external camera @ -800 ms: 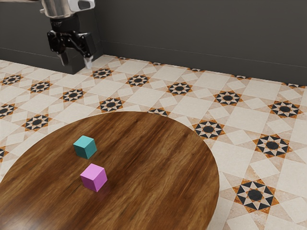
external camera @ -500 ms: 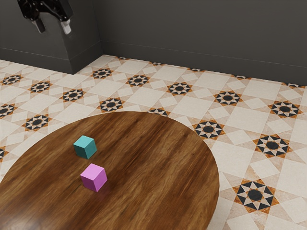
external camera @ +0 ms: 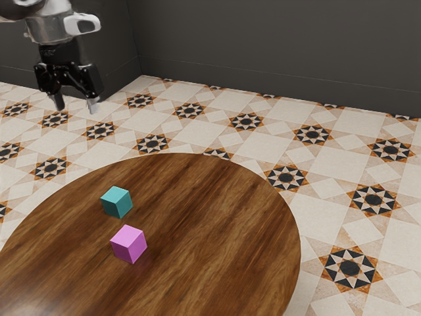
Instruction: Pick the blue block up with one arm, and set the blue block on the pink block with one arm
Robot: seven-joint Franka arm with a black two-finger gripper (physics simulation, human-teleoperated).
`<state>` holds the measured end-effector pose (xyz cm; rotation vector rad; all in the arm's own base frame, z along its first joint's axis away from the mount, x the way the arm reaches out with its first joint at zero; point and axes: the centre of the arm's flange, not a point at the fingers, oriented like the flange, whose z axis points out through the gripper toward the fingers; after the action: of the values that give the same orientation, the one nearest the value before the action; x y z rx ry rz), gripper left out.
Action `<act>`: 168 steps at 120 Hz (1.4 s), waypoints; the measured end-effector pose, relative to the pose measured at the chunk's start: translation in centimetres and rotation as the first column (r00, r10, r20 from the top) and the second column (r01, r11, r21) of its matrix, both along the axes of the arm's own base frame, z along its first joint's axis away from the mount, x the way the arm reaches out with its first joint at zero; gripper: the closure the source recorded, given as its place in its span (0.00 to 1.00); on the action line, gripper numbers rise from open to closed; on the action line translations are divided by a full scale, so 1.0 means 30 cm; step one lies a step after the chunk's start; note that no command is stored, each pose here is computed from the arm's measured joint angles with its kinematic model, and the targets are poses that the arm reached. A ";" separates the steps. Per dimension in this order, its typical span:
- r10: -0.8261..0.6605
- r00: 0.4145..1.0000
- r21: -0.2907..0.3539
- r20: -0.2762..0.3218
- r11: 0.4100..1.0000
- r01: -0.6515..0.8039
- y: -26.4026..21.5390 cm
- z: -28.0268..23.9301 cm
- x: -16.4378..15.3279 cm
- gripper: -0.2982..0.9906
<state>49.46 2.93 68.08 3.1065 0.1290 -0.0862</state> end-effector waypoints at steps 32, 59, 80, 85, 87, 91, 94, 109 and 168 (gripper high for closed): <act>0.093 0.996 0.047 -0.008 0.995 -0.093 0.139 -0.374 -0.042 0.23; 0.118 0.993 0.067 0.019 0.991 -0.119 0.213 -0.554 -0.039 0.23; 0.125 0.992 0.081 0.019 0.989 -0.126 0.320 -0.710 0.008 0.23; 0.117 0.993 0.089 0.023 0.989 -0.118 0.335 -0.736 0.027 0.23; 0.112 0.993 0.091 0.027 0.989 -0.114 0.339 -0.744 0.033 0.23; 0.101 0.994 0.095 0.032 0.990 -0.103 0.346 -0.764 0.050 0.23; 0.093 0.995 0.097 0.037 0.991 -0.096 0.352 -0.777 0.060 0.23; 0.054 0.997 0.105 0.051 0.993 -0.059 0.384 -0.845 0.108 0.23; -0.084 0.994 0.102 0.063 0.992 0.077 0.414 -1.085 0.225 0.23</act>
<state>56.21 15.35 35.52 3.2092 0.0064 0.0242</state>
